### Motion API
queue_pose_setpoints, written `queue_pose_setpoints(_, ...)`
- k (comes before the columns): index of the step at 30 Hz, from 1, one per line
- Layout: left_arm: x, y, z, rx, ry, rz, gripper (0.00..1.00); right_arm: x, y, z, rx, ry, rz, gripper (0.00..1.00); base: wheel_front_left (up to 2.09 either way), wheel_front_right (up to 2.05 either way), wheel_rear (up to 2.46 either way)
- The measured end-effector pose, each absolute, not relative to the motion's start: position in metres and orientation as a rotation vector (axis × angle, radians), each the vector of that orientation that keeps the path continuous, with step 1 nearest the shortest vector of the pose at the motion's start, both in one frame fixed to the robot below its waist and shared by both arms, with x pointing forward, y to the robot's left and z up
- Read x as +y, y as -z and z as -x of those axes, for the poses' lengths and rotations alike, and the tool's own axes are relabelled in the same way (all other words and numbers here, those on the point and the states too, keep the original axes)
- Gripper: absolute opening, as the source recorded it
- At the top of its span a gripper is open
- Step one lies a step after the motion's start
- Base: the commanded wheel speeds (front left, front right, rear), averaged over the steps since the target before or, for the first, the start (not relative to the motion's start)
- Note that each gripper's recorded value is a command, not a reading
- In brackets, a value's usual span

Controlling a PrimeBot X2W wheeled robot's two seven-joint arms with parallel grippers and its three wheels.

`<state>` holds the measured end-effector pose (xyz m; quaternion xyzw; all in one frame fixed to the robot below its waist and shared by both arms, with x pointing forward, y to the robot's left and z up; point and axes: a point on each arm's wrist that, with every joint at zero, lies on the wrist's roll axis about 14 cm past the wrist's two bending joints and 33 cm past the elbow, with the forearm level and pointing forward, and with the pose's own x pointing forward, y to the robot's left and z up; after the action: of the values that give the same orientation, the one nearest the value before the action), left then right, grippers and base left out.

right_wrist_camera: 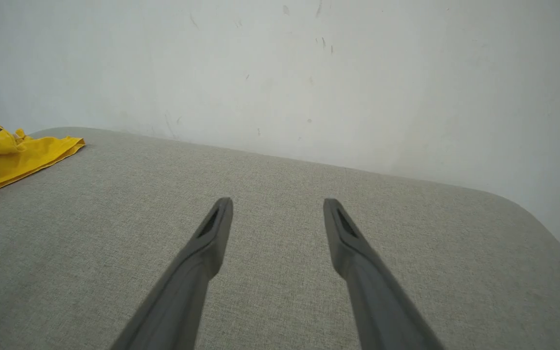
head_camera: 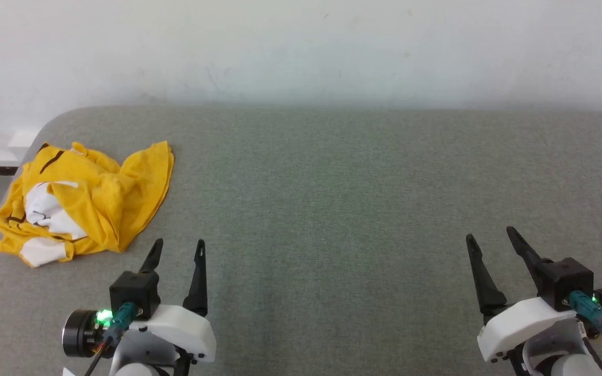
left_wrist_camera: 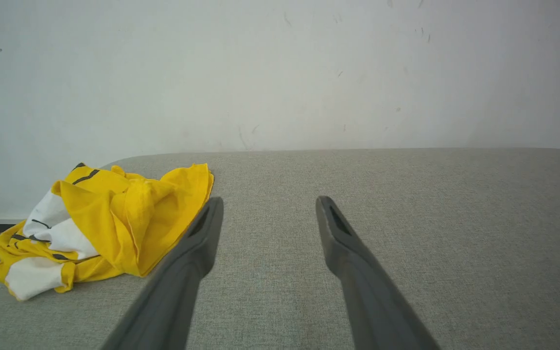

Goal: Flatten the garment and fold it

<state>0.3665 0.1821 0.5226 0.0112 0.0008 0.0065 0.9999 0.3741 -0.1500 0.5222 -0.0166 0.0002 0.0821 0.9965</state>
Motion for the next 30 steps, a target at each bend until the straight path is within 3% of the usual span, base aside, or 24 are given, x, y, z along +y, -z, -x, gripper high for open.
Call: queue_pose_setpoints(30, 0.245, -0.527, -0.329, -0.045, -0.229, 0.009, 1.0, -0.08, -0.519, -0.398, -0.026, -0.364, -0.006, 1.0, 0.0, 0.0, 0.0)
